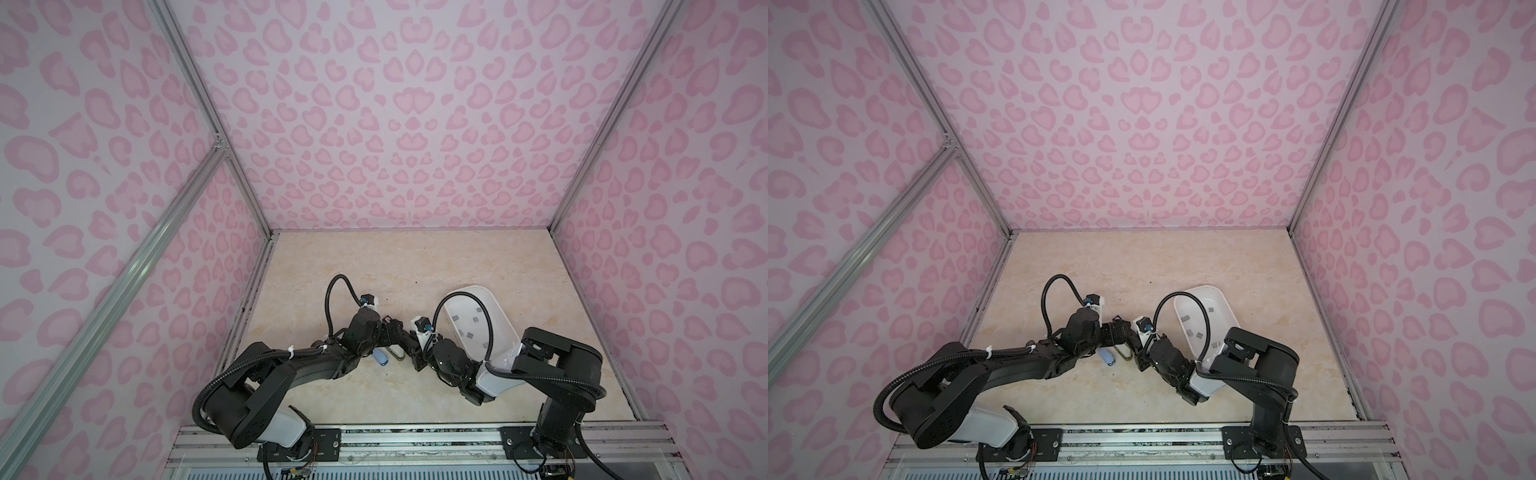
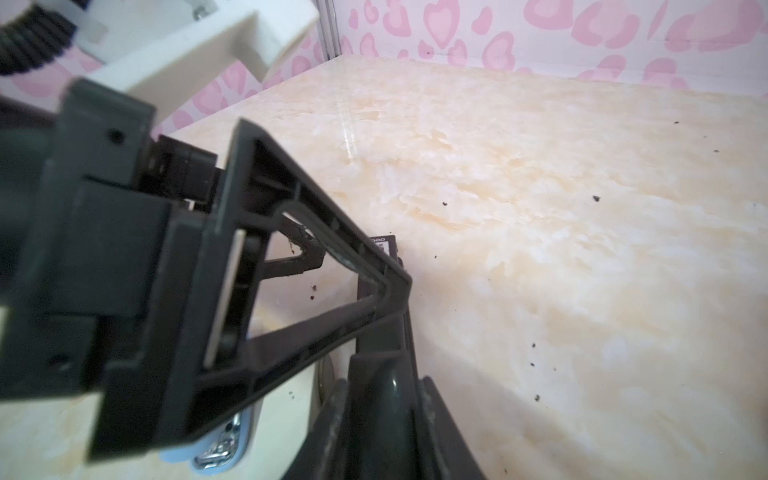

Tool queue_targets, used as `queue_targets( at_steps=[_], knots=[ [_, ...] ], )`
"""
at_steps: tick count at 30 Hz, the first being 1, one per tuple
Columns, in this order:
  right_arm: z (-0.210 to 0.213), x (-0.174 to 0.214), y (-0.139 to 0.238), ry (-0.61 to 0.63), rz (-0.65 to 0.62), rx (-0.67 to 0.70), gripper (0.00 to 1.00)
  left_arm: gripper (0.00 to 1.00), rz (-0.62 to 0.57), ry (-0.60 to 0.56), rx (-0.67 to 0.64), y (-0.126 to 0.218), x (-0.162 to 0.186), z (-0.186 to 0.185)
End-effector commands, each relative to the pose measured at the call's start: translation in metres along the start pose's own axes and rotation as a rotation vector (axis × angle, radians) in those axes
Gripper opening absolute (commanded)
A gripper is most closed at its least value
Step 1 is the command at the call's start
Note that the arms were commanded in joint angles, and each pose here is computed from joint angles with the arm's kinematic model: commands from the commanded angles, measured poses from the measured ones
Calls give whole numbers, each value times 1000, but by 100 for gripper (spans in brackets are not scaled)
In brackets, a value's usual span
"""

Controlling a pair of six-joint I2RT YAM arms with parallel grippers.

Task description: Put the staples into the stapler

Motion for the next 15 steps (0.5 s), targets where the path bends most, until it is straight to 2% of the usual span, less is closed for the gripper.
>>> queue_targets(
  at_steps=[1, 5, 8, 11, 14, 15],
  knots=[
    [-13, -5, 6, 13, 33, 98, 38, 96, -74, -9, 20, 12, -24, -7],
    [-16, -46, 22, 6, -34, 183, 50, 96, -148, -15, 3, 37, -45, -6],
    [-35, -84, 46, -33, -97, 343, 57, 96, -245, -14, -32, 69, -66, -2],
    [-82, -116, 74, -147, -74, 538, 59, 96, -345, -6, -101, 107, -81, 10],
    [-142, -131, 108, -306, -43, 688, 56, 95, -490, 2, -183, 152, -98, 24],
    [-160, -132, 121, -351, -39, 726, 56, 95, -533, 12, -247, 166, -103, 34]
  ],
)
Point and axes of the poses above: each gripper's point midway between its finger pads, its own y axis back along the fingers, its own z axis along the line the jaws close on, x = y × z, the point moved 2 cm from there along y, back along the fingers, and after that the axes turned 12 degrees about -y, right-handed, at the moved point
